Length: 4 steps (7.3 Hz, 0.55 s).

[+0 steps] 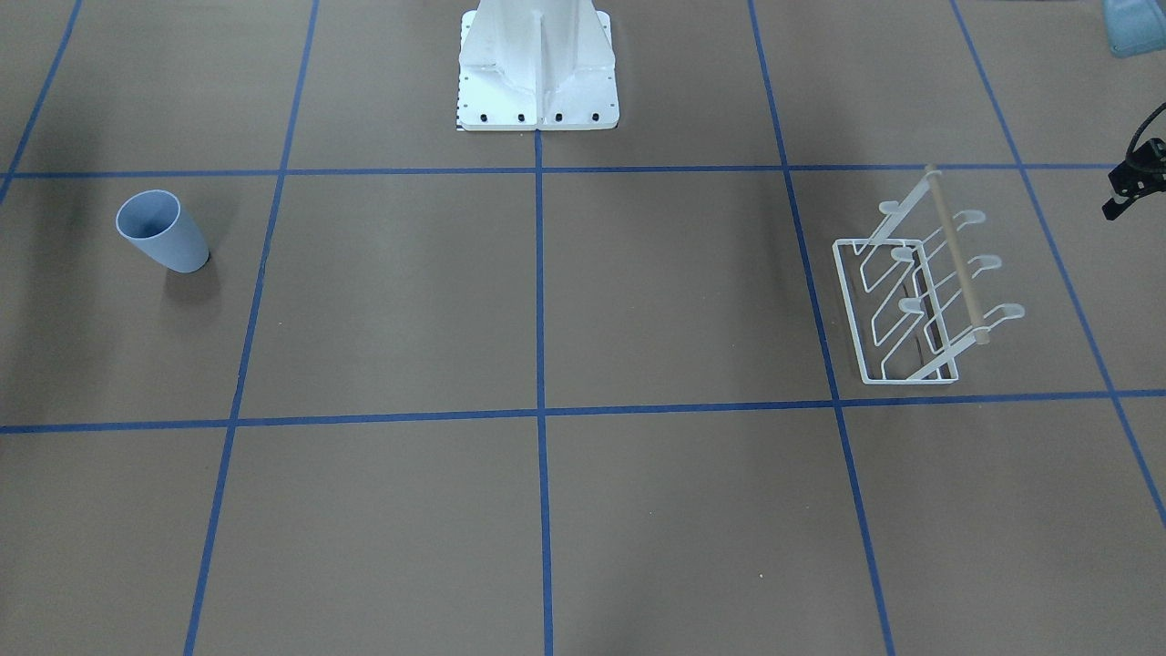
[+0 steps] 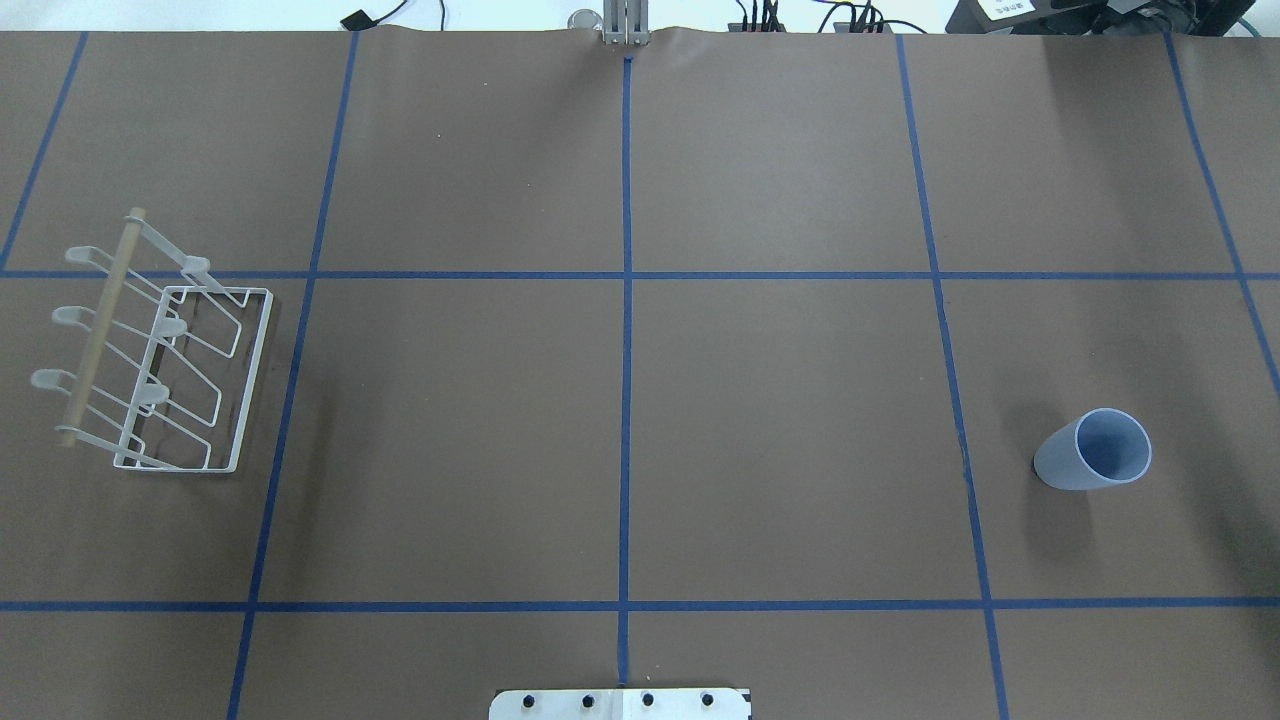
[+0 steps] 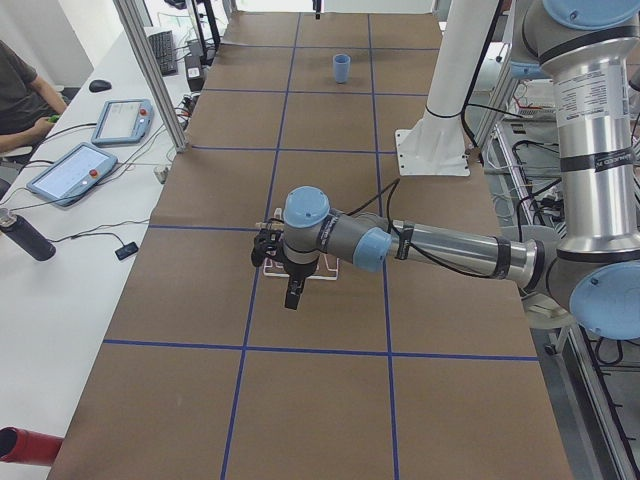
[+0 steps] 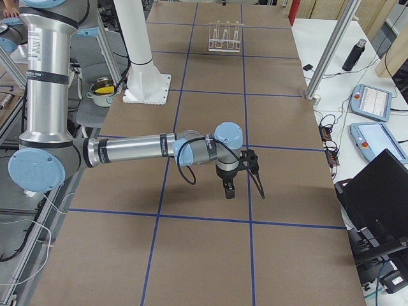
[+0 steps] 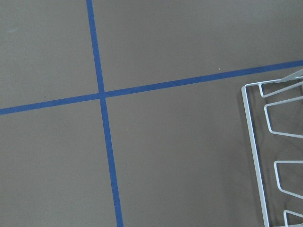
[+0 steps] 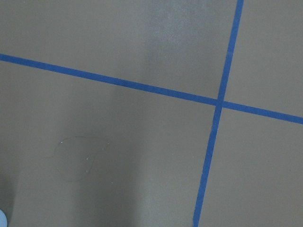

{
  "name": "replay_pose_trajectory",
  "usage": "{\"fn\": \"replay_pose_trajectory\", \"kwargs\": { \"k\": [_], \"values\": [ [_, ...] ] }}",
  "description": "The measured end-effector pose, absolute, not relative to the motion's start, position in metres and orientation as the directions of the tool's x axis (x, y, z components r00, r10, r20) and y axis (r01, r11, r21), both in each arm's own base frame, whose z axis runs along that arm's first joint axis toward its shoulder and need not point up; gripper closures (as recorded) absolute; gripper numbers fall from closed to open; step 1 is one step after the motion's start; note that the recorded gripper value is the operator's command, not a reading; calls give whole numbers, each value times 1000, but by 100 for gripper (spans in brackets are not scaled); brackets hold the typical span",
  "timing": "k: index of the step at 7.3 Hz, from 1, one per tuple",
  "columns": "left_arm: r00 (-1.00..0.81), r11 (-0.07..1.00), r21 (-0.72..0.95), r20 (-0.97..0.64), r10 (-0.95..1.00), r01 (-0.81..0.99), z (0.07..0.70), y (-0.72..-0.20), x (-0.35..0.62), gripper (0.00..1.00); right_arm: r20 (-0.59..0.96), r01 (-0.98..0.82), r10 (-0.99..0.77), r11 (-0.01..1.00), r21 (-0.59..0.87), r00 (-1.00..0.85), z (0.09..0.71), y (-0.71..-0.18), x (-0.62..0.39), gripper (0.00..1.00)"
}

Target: Hang cup on cup holder

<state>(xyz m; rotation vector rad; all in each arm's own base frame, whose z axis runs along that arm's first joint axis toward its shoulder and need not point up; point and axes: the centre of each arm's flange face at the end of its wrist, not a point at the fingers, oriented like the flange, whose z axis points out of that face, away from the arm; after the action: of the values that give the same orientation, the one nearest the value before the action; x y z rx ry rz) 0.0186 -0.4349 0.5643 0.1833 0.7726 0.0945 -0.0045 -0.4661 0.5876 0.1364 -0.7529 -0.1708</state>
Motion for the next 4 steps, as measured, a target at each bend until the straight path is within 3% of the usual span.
{"fn": "replay_pose_trajectory", "kwargs": {
  "k": [4],
  "values": [
    [712,982,190,-688,140,-9,566,-434,17,2,668,104,-209,975,194,714,582,-467,-5,0]
  ]
}}
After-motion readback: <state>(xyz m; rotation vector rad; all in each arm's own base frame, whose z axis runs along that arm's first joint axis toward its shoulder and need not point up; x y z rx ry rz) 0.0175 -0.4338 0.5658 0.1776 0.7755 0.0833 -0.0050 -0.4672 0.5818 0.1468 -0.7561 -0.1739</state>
